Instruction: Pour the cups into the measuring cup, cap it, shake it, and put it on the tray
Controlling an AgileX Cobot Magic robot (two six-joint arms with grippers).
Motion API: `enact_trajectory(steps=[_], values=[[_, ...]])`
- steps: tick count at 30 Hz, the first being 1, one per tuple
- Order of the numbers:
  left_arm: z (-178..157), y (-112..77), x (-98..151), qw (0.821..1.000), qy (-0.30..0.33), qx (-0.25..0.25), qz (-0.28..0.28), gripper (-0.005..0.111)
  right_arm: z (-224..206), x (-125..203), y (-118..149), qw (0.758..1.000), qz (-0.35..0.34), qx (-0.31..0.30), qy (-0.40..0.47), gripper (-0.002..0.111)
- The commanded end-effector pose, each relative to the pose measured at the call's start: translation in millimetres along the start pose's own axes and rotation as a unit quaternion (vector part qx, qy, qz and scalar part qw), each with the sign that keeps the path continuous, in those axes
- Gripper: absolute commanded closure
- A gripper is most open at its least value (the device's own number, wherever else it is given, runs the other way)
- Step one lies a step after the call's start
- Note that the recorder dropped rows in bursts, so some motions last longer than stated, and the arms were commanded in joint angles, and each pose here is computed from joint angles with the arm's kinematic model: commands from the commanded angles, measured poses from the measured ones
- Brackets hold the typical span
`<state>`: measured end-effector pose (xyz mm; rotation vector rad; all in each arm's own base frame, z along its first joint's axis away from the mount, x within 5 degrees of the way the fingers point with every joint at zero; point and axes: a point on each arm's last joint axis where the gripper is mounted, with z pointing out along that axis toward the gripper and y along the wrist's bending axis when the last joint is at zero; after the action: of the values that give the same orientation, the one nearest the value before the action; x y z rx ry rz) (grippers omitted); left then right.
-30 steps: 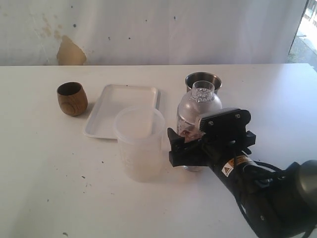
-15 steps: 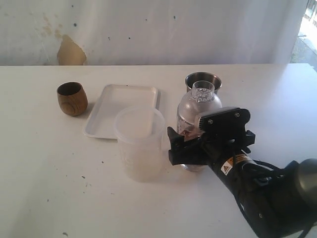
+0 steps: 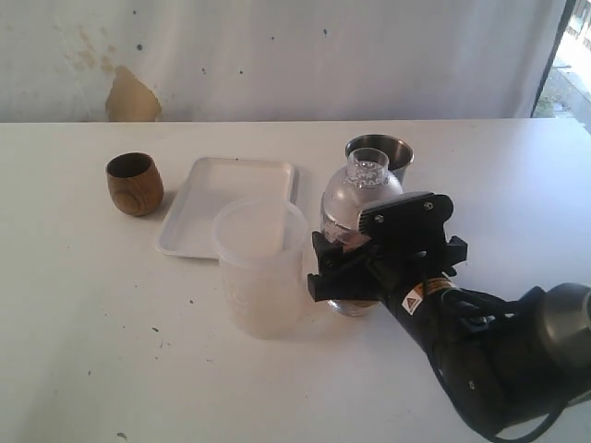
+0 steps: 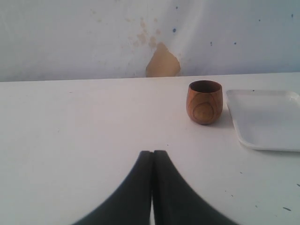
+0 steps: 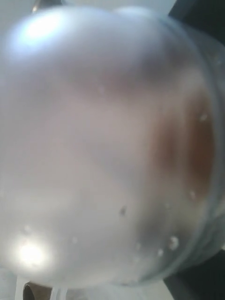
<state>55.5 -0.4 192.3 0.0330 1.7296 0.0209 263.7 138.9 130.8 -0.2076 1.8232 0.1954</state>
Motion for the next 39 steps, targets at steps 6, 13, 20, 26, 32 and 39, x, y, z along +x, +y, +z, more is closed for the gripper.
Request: enact_trajectory(steps=[6,13,20,26,32,39], values=[[0,0.0,1,1.0,-0.005,0.0,-0.001,0.107,-1,3,-6,0.999,-0.006,0.031,0.01,0.108],[0,0.0,1,1.0,-0.005,0.0,-0.001,0.107,-14,-27,0,0.999,-0.034,-0.005,-0.017,0.108],[0,0.0,1,1.0,-0.005,0.0,-0.001,0.107,-44,-80,-35,0.988,0.09,0.095,-0.084,0.108],[0,0.0,1,1.0,-0.005,0.0,-0.001,0.107,-43,-83,19,0.988,-0.069,-0.135,0.012,0.108],[0,-0.1,1,1.0,-0.005,0.0,-0.001,0.107,-40,-97,-14,0.999,0.01,0.0,-0.048,0.108],[0,-0.1,1,1.0,-0.005,0.0,-0.001,0.107,-38,-104,-21,0.997,0.034,0.027,-0.063,0.108]])
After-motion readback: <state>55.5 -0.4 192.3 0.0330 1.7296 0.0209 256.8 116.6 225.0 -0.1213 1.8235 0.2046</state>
